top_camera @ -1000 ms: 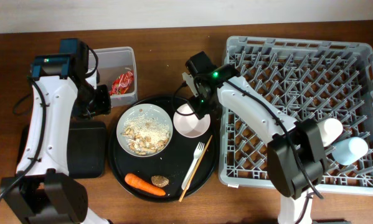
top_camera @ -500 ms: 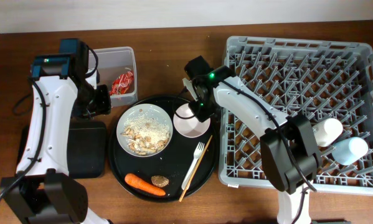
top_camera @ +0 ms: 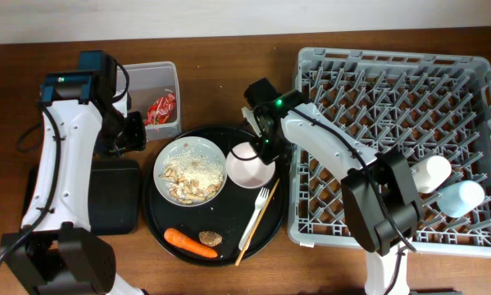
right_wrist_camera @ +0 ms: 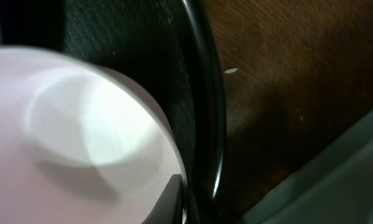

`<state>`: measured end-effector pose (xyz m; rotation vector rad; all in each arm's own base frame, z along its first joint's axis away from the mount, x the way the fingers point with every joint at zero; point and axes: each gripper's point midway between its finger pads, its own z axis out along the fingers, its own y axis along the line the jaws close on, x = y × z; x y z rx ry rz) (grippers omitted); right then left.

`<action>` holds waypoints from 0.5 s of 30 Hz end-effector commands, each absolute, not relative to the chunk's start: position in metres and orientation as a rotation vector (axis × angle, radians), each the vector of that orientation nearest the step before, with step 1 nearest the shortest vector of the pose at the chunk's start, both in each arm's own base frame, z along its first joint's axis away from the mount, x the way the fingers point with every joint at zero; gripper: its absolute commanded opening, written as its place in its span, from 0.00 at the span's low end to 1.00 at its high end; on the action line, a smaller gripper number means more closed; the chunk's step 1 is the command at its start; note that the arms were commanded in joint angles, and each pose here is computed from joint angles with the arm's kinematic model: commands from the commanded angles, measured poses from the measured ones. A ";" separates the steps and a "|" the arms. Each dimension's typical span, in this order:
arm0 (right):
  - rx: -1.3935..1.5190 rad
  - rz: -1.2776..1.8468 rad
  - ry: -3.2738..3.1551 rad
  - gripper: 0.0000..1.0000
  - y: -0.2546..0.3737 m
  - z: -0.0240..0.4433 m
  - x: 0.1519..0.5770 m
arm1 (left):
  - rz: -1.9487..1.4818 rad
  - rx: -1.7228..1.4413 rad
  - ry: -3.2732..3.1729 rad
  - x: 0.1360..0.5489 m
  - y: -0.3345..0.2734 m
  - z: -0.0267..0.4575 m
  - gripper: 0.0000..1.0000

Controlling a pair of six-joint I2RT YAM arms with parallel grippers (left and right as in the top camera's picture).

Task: Sort waste into correct bins and load items into the dishwasher rack
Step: 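Reach the right gripper to the pink bowl and grasp its rim, then carry the pink bowl to the rack's far corner and release it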

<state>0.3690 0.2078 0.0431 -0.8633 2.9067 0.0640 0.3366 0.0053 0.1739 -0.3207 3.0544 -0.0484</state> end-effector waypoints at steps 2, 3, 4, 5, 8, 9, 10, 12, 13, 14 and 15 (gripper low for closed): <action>-0.822 0.020 2.904 0.04 0.204 0.048 0.371 | -0.068 -0.332 3.033 0.337 0.003 0.181 0.43; -0.813 0.022 2.897 0.04 0.205 0.053 0.372 | -0.068 -0.332 3.033 0.337 0.003 0.181 0.43; -0.806 0.025 2.891 0.04 0.205 0.057 0.373 | -0.068 -0.332 3.033 0.337 0.003 0.181 0.43; -0.802 0.027 2.884 0.04 0.205 0.063 0.374 | -0.068 -0.332 3.033 0.337 0.003 0.181 0.43; -0.715 -0.040 2.858 0.04 0.192 0.093 0.382 | -0.068 -0.332 3.033 0.337 0.003 0.181 0.43; -0.685 -0.063 2.838 0.04 0.186 0.108 0.385 | -0.068 -0.332 3.033 0.337 0.003 0.181 0.43; -0.663 -0.078 2.813 0.04 0.181 0.124 0.387 | -0.068 -0.333 3.032 0.337 0.003 0.181 0.43; -0.604 -0.110 2.746 0.04 0.166 0.162 0.392 | -0.068 -0.332 3.032 0.337 0.003 0.181 0.43; -0.574 -0.130 2.712 0.04 0.158 0.180 0.394 | -0.068 -0.332 3.033 0.337 0.003 0.181 0.43; -0.543 -0.156 2.678 0.04 0.150 0.196 0.395 | -0.068 -0.332 3.033 0.337 0.003 0.181 0.43; -0.500 -0.200 2.629 0.04 0.137 0.217 0.397 | -0.068 -0.332 3.033 0.337 0.003 0.181 0.43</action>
